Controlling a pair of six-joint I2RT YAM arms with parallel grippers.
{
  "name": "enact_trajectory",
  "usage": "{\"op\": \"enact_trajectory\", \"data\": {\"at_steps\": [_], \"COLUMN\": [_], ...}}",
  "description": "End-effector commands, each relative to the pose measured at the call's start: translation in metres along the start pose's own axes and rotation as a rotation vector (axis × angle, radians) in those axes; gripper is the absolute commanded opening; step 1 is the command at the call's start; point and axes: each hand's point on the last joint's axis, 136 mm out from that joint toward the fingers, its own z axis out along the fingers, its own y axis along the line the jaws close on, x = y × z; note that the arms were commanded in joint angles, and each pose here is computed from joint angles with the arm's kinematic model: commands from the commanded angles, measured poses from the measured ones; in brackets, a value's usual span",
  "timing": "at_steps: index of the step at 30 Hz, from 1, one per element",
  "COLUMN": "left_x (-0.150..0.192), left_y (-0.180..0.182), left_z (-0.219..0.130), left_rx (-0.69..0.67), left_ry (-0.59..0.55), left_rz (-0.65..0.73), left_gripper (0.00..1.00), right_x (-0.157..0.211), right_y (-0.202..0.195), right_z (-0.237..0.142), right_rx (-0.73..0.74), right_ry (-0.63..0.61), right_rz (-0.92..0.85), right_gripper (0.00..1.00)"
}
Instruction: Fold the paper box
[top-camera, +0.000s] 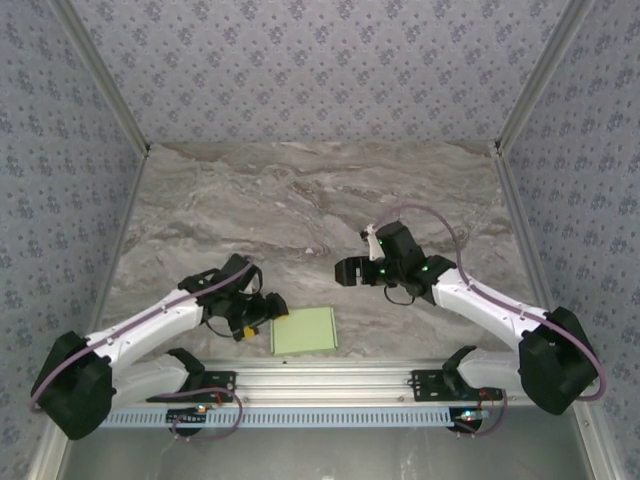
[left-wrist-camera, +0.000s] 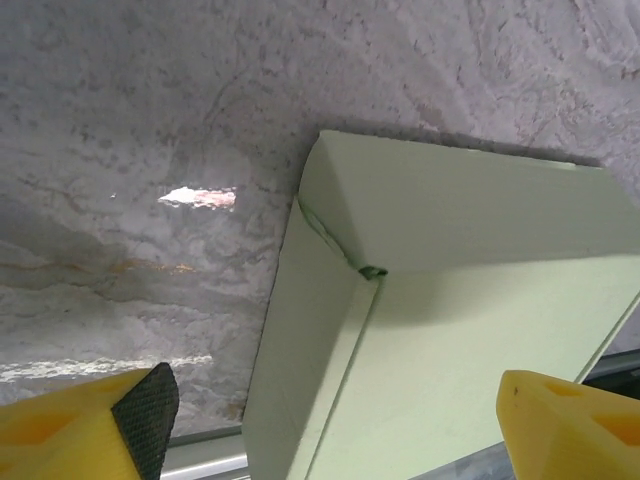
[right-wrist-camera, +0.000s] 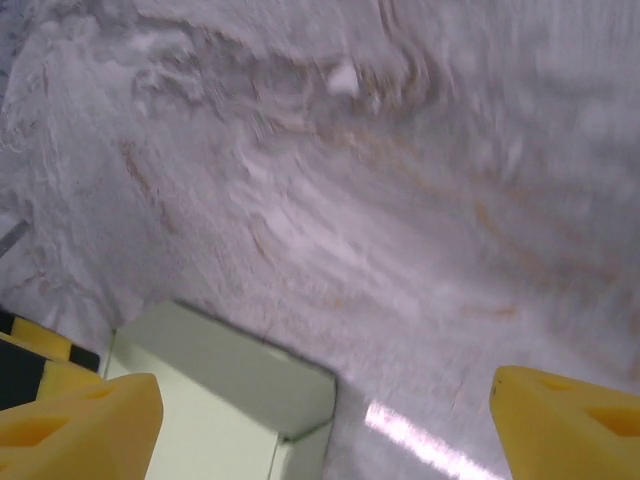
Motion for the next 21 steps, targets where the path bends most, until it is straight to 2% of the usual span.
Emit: {"op": "enact_trajectory", "data": {"at_steps": [1,5,10,13,17,21], "left_x": [-0.003,0.004,0.010,0.009,0.007,0.002], "left_y": [-0.003,-0.007,-0.005,0.002,0.002,-0.003], "left_z": [-0.010,0.003,0.018,0.021,0.026,0.036], "left_rx": [0.020,0.060,0.042,0.007,0.026,0.098], "left_ry": [-0.061,-0.038,-0.014,-0.026,-0.036,-0.058], "left_rz": [-0.075,-0.052,-0.020,-0.014,-0.009,-0.004], "left_gripper": [0.82,0.72,0.67,0.61,0.52,0.48], "right_x": [0.036,0.069,0.091,0.096,0.097,0.088], "right_y": [0.013,0.014,0.023,0.025,0.028,0.031], "right_z": [0.003,0.016,0.034,0.041,0.047,0.047], "right_rx": [-0.091,-0.143,-0.225,-0.252,-0.283,-0.320], "right_ry": [0.118,0.277,0.384,0.414,0.426,0.400], "right_rz": [0.222,0.232,0.250,0.264,0.273,0.272], "right_gripper": [0.83,0.72,0.74,0.74,0.74,0.74]}}
